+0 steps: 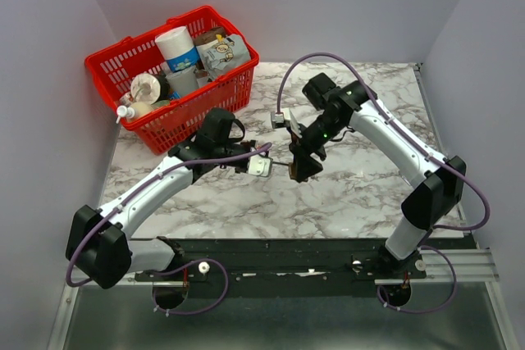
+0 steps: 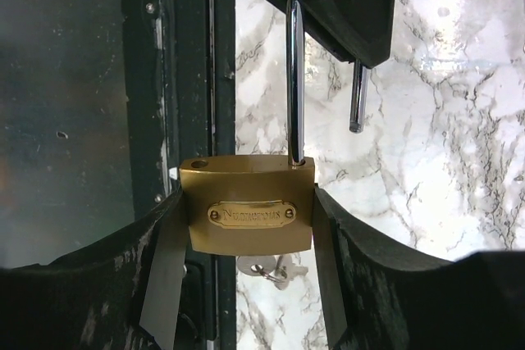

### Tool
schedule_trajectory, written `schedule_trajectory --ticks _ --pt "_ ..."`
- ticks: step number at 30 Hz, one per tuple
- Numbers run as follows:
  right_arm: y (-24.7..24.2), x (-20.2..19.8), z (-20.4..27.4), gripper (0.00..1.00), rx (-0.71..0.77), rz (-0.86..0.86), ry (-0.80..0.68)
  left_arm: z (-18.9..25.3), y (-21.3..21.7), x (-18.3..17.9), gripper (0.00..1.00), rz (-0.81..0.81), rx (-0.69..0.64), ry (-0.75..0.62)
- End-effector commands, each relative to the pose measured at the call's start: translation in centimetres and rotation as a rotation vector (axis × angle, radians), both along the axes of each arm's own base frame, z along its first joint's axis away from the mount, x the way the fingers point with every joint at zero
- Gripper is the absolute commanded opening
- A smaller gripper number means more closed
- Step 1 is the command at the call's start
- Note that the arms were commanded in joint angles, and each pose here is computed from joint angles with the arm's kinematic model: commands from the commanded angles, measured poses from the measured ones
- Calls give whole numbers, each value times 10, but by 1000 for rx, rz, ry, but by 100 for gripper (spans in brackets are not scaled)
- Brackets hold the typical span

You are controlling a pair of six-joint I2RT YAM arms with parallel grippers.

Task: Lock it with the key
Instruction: Pick up the lock from the center of the board.

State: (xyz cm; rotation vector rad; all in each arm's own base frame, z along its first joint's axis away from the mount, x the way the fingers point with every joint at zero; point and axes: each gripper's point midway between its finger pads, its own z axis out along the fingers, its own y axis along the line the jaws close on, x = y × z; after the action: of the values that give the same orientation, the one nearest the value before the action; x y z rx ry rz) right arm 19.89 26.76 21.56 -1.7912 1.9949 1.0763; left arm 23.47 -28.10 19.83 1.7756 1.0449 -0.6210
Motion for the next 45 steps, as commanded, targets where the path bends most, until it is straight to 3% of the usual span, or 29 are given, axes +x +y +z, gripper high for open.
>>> schedule_trajectory --ticks 1,4,9,19,25,30,33,41,45 --pt "-11 -31 28 81 -19 -25 118 33 -9 -6 0 -40 -85 -37" --pt "-11 -28 40 100 21 -39 99 42 -8 -7 0 -16 -105 -23" --pt "-23 -15 51 100 58 -92 19 62 -6 -7 0 19 -149 21" --pt "-29 6 79 100 186 -117 -316 122 -9 -16 0 68 -280 114" --pt "-24 1 94 100 278 -97 -367 138 -5 -28 0 51 -297 137" --pt "-23 3 86 100 267 -90 -364 140 -4 -39 0 6 -276 159" --pt "-20 4 88 94 277 -88 -352 142 -4 -39 0 9 -278 170" --pt "-12 14 89 68 293 -111 -345 147 -10 -38 0 25 -288 259" --pt "-10 16 87 65 290 -113 -347 152 -13 -36 0 36 -310 280"
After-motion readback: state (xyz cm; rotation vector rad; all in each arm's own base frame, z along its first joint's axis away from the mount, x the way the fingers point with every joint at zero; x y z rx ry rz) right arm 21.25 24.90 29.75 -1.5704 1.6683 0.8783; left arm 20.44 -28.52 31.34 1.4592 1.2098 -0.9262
